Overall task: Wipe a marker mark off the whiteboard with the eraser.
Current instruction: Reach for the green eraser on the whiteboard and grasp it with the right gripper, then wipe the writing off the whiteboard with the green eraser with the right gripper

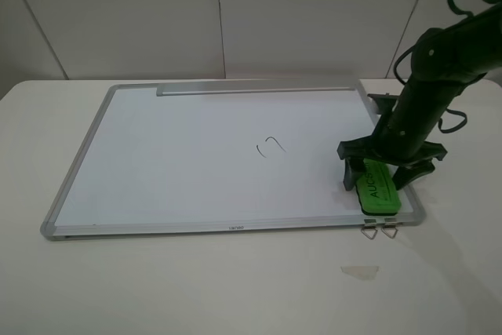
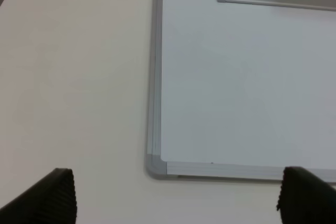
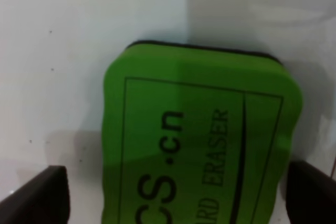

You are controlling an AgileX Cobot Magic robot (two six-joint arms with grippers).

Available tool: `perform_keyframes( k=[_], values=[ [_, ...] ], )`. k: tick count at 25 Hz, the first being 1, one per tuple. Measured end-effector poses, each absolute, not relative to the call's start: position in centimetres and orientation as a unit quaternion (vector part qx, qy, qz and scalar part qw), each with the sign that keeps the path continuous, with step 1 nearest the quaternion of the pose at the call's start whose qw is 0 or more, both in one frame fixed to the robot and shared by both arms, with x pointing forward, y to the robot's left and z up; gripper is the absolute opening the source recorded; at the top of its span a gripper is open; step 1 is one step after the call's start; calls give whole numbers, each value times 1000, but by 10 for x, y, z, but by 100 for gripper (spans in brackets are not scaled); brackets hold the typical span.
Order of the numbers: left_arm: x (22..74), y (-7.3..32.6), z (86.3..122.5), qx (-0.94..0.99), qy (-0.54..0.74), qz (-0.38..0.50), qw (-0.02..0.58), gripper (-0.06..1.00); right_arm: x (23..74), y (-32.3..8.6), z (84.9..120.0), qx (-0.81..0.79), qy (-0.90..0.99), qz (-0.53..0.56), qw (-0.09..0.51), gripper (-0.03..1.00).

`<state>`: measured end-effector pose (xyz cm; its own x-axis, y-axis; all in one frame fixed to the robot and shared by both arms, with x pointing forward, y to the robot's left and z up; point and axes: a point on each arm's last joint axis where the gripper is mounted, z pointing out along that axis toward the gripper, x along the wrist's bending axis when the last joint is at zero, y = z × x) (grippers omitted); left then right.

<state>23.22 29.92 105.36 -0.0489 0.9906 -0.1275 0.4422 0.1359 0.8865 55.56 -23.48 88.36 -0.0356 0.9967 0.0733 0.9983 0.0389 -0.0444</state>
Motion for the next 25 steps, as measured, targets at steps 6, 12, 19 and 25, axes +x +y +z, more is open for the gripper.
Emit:
perform_keyframes(
  k=[6, 12, 19, 25],
  values=[
    [232, 299, 1054, 561, 638, 342, 401, 78, 556, -235, 884, -692, -721, -9, 40, 75],
    [232, 299, 1054, 561, 638, 342, 401, 78, 556, -235, 884, -691, -721, -8, 40, 60],
    [232, 299, 1054, 561, 638, 342, 401, 78, 556, -235, 884, -691, -721, -7, 41, 60],
    [232, 299, 1054, 561, 638, 342, 401, 78, 552, -236, 891, -690, -722, 3, 50, 60]
  ],
)
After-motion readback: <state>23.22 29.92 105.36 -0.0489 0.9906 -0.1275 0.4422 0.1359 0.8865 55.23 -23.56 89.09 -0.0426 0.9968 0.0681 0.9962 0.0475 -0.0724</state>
